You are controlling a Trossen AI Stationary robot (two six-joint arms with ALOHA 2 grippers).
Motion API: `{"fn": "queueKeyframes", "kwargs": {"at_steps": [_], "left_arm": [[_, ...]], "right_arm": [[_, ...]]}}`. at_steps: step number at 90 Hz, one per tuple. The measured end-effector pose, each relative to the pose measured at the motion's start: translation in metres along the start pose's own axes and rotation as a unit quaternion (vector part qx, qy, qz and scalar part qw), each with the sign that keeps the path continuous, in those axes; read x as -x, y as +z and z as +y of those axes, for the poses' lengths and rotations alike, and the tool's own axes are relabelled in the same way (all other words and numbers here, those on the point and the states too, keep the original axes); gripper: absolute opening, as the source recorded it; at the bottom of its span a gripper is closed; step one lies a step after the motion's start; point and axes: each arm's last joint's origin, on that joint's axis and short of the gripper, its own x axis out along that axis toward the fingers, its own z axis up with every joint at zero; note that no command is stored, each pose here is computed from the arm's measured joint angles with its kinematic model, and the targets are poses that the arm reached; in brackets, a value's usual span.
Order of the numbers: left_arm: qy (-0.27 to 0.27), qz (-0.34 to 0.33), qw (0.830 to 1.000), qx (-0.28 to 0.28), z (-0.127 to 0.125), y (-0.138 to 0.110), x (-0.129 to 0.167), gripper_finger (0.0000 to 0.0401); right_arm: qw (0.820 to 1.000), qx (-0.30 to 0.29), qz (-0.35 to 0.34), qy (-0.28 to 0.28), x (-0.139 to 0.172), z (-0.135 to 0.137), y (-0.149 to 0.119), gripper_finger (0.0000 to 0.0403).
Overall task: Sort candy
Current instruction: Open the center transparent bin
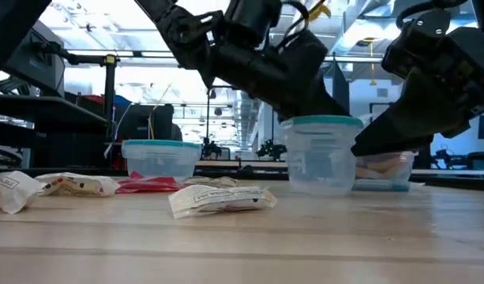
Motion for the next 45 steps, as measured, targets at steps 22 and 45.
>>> {"fn": "queueKeyframes", "kwargs": {"at_steps": [22, 45], "left_arm": [[0.003, 0.006, 1.0, 0.0, -0.002, -0.001, 0.0, 0.0013], [-0.005, 0.006, 1.0, -0.012, -0.011, -0.001, 0.0, 0.0013]], "right_arm": [[0.999, 0.005, -0.019, -0.036, 0.0, -0.002, 0.0, 0.0175], [0.999, -0.012, -0.016, -0.049, 0.002, -0.017, -0.01, 0.0175]]}}
